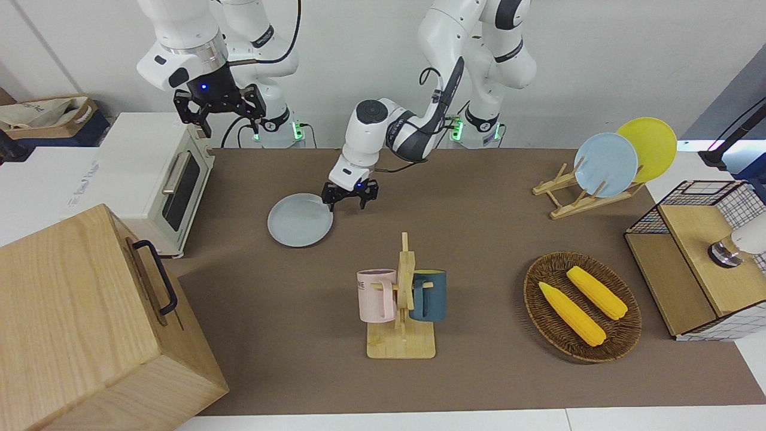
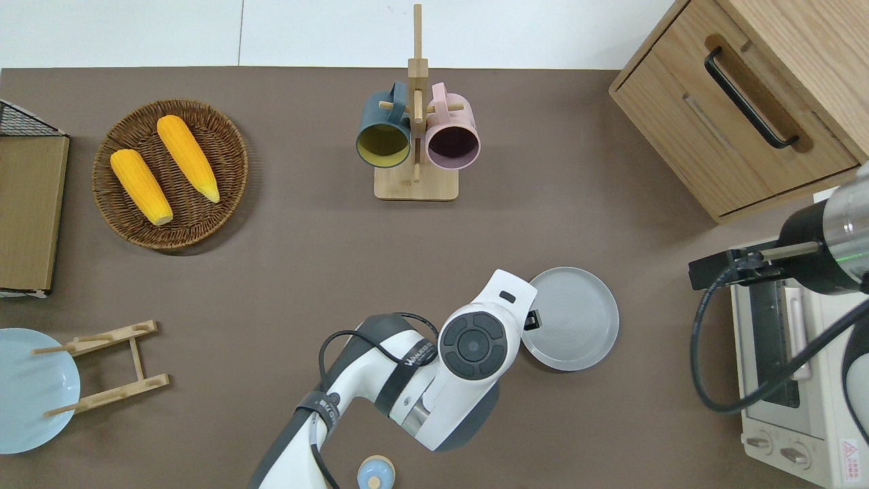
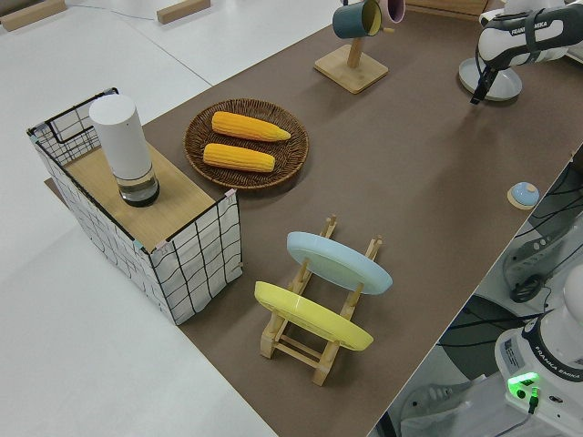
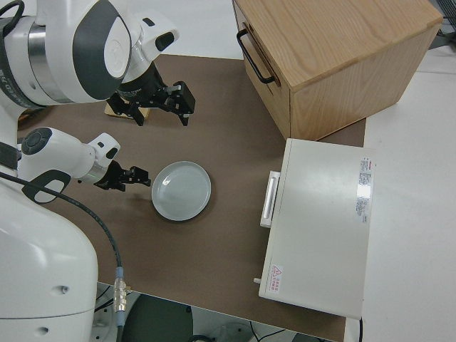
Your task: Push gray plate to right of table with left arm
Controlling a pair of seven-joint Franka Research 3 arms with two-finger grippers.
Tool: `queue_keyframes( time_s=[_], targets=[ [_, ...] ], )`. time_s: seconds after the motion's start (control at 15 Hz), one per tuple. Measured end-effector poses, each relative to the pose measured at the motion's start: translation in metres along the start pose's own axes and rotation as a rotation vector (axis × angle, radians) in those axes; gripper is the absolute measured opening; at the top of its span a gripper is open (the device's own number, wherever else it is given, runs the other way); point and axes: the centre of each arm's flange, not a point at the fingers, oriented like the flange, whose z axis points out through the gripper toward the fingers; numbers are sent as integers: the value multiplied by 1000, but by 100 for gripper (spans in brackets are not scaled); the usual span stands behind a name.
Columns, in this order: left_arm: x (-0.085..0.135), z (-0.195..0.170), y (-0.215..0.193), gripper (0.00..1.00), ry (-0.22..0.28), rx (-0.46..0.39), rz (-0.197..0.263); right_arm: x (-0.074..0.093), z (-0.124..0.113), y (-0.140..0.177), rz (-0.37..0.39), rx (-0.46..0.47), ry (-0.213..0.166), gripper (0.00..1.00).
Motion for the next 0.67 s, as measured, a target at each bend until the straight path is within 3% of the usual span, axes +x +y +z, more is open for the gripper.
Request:
queue_keyframes(
  time_s=[0.2,0.53,0.67],
  targets=[
    [30,-38,-35,99,-63,72,99,0,0,0,0,0,0,99],
    [65,-66,-97,100,-143,133,157,0,0,0,0,0,0,99],
    [90,-88,-136,100,-180,147,164,0,0,0,0,0,0,99]
  ],
)
